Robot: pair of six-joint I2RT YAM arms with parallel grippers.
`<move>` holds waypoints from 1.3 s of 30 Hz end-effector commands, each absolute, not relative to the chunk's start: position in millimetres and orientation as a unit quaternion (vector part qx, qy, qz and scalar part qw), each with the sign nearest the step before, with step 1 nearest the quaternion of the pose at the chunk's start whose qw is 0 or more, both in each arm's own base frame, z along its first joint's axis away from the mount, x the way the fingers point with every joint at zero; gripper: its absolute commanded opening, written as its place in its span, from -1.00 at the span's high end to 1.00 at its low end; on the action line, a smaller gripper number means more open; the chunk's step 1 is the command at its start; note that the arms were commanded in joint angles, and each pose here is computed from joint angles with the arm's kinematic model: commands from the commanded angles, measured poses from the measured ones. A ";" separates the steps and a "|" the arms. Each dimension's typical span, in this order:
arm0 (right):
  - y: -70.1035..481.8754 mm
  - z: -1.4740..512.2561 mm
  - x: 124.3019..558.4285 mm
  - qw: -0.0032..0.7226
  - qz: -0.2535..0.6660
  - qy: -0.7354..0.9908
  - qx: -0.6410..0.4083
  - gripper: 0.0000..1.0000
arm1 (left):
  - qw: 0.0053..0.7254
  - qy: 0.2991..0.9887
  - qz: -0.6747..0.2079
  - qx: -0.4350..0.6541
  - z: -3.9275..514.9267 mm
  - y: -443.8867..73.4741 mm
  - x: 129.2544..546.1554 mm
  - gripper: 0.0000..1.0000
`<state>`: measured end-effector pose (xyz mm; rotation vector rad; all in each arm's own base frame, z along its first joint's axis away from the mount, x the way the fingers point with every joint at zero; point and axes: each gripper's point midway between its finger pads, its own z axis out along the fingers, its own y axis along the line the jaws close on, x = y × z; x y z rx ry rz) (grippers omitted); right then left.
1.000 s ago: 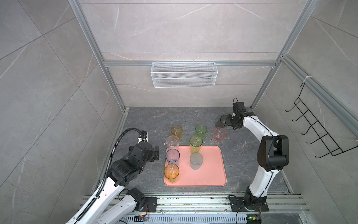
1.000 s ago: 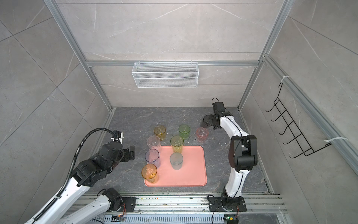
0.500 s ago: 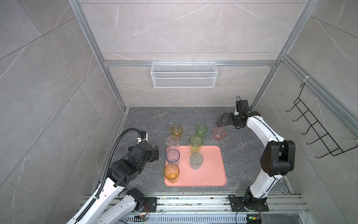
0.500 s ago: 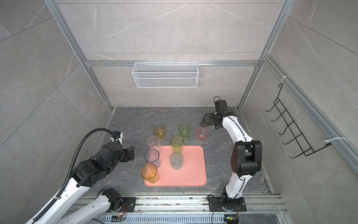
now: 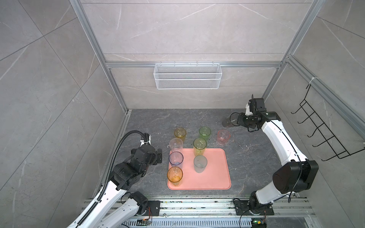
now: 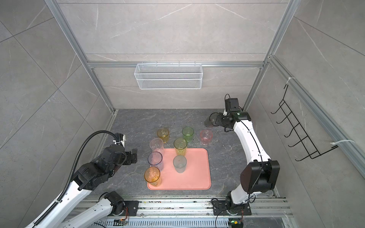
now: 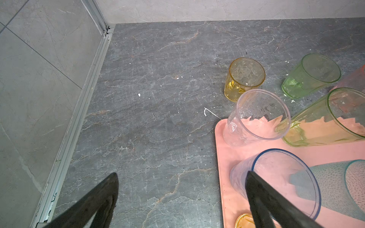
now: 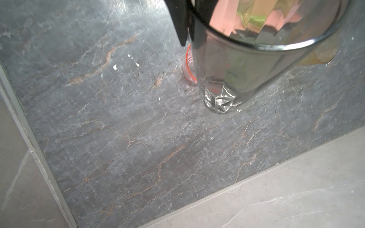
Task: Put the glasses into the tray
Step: 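Lift the dark grey cup with the right gripper and swing toward the tray, then lower the dark grey cup onto the tray beside the teal cup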
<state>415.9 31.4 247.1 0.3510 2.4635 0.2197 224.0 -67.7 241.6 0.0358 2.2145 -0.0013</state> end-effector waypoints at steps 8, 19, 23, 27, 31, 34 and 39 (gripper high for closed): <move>64.7 271.2 344.7 0.274 0.096 0.954 0.074 1.00 | 0.455 0.890 -0.007 0.006 246.9 -68.3 225.1 -1.00; 85.9 268.4 281.8 0.240 0.051 0.969 0.007 1.00 | 0.458 0.889 -0.009 0.005 247.7 -67.9 224.3 -1.00; 93.4 264.9 262.7 0.226 0.052 0.973 -0.010 1.00 | 0.457 0.889 -0.008 0.005 246.9 -67.6 224.4 -1.00; 103.4 257.5 244.1 0.206 0.056 0.976 -0.034 1.00 | 0.455 0.890 -0.005 0.006 246.2 -67.4 224.7 -1.00; 111.0 246.1 229.0 0.202 0.050 0.976 -0.065 1.00 | 0.456 0.890 -0.005 0.006 246.1 -67.9 225.4 -1.00; 116.7 233.0 219.0 0.189 0.052 0.977 -0.082 1.00 | 0.455 0.890 -0.004 0.005 245.9 -67.7 225.7 -1.00; 119.3 214.6 201.7 0.166 0.036 0.981 -0.099 1.00 | 0.455 0.891 -0.004 0.006 245.3 -67.6 225.5 -1.00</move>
